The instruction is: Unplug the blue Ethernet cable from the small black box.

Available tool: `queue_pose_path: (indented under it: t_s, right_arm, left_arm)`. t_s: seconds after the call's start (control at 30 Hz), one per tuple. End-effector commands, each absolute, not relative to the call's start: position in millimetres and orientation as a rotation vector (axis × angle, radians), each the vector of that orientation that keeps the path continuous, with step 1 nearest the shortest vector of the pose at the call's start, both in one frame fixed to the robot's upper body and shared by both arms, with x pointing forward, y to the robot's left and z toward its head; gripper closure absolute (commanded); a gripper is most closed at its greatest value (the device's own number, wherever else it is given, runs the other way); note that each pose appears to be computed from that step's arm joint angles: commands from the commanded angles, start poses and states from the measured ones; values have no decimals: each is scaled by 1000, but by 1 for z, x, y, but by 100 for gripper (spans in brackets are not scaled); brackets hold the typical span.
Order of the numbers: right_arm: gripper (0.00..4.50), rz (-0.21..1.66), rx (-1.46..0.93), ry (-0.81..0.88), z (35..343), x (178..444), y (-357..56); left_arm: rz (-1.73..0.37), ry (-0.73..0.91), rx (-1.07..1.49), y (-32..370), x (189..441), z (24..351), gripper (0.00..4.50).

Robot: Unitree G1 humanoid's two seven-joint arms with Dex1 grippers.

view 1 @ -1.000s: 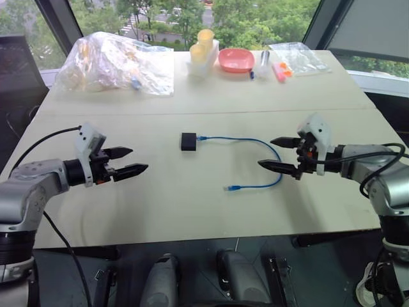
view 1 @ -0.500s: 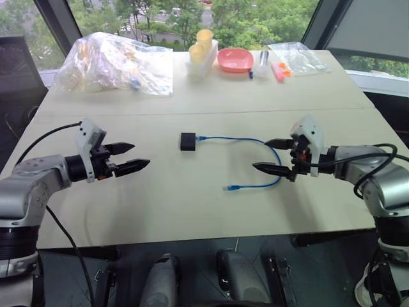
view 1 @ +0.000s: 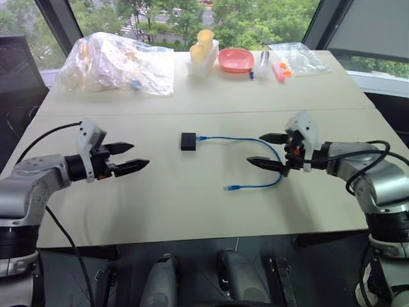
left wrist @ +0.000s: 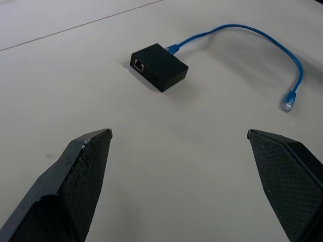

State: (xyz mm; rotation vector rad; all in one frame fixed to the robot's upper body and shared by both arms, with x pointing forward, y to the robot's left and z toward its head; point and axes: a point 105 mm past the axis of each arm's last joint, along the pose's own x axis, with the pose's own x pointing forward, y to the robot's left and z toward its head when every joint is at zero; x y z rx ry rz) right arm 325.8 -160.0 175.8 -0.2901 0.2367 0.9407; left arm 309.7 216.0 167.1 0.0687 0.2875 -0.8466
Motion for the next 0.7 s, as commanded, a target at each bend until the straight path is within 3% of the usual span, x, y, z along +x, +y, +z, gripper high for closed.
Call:
queue_pose_path:
  t_s: [0.03, 0.2, 0.47, 0.7]
  right_arm:
    - [10, 928, -318, 169, 189, 333, -156]
    - [10, 948, -353, 115, 196, 359, -126]
    - [10, 1056, -389, 226, 176, 422, -69]
    - [10, 983, -430, 341, 149, 440, -53]
  left_arm:
    - [-857, 239, 113, 215, 313, 180, 4]
    - [-895, 241, 120, 217, 316, 187, 4]
    - [-989, 257, 213, 234, 323, 213, 4]
    - [-962, 174, 187, 230, 322, 225, 4]
